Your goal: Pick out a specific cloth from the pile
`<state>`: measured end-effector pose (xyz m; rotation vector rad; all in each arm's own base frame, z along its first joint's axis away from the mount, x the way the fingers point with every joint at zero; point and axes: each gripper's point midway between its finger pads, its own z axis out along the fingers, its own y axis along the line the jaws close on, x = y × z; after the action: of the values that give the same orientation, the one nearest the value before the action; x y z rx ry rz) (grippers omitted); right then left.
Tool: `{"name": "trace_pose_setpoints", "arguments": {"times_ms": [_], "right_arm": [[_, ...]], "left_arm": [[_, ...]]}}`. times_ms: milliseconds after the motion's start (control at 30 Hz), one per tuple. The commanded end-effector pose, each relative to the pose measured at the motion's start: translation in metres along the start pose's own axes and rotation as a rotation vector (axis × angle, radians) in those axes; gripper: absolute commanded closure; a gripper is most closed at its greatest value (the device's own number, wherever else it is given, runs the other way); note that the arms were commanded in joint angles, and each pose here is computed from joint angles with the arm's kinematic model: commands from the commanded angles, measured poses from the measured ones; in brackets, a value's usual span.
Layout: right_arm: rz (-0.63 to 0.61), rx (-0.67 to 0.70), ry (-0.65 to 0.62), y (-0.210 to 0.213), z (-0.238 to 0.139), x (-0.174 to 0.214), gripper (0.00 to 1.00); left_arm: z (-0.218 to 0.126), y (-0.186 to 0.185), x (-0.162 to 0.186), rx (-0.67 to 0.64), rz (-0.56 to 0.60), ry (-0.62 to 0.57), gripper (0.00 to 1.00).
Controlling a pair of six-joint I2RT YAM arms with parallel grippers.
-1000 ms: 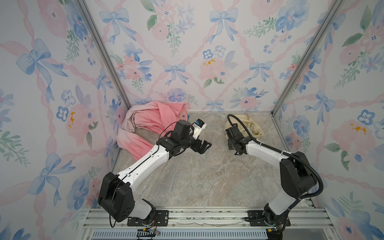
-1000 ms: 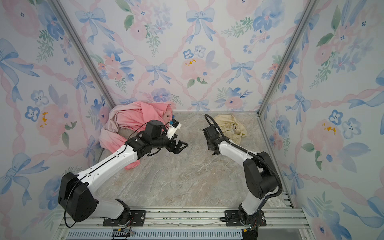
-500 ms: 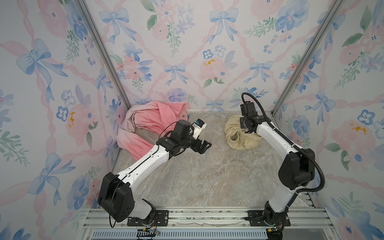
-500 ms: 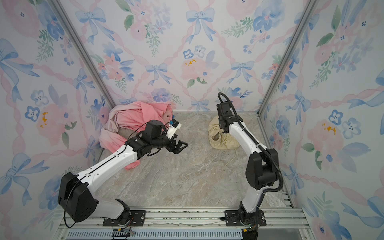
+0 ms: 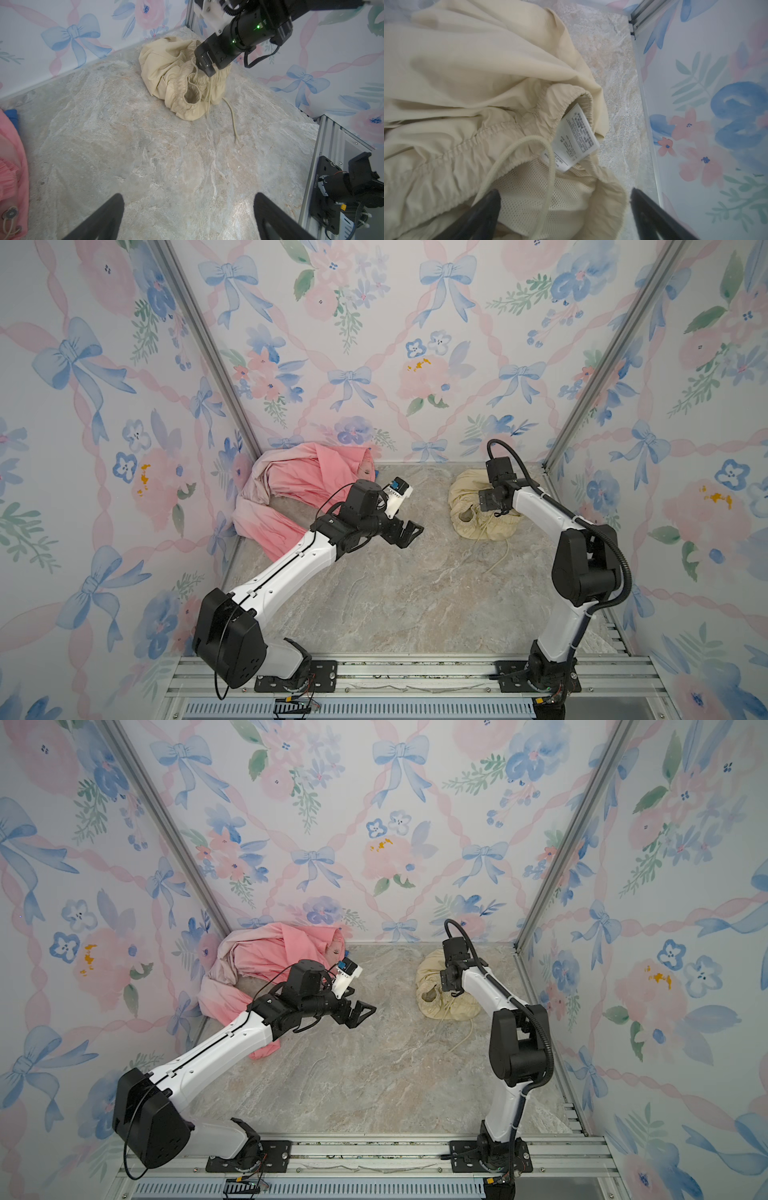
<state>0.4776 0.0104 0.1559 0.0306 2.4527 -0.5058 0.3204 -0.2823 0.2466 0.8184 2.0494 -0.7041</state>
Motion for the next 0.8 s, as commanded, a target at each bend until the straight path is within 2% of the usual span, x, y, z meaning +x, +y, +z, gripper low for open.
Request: {"name": "trace_pose_setpoints", "arguments": {"times_ms": [0,200,333,467,600,700,767], "right_arm": [[0.09,-0.018,-0.149,-0.026,-0.057,-0.032,0.03],[0.164,-0.084,-0.203,-0.04,-0.1,-0.022,0.03],[0.223,-0.161,-0.198,-0.031,-0.116,0.015,0.03],[0.292,-0.285,-0.247,-0.009,-0.127,0.062,0.03],[0.259,-0.337,-0.3,-0.003,-0.133,0.084,0.03],[0.201,-0.262,-0.335,-0.026,-0.14,0.083,0.03],[0.24,-0.225,-0.362,-0.047,-0.141,0.084,0.03]], "left_arm": [[-0.003,0.0,-0.002,-0.013,0.033,-0.016,0.02],[-0.003,0.001,-0.002,-0.015,0.032,-0.016,0.02],[-0.003,0.003,-0.001,-0.029,0.034,-0.014,0.02],[-0.008,0.005,-0.004,-0.046,0.041,-0.028,0.02],[-0.023,-0.005,-0.009,-0.02,0.012,-0.073,0.02],[-0.034,0.015,-0.002,-0.154,-0.059,-0.132,0.02],[-0.045,0.049,0.011,-0.355,-0.141,-0.165,0.02]]}}
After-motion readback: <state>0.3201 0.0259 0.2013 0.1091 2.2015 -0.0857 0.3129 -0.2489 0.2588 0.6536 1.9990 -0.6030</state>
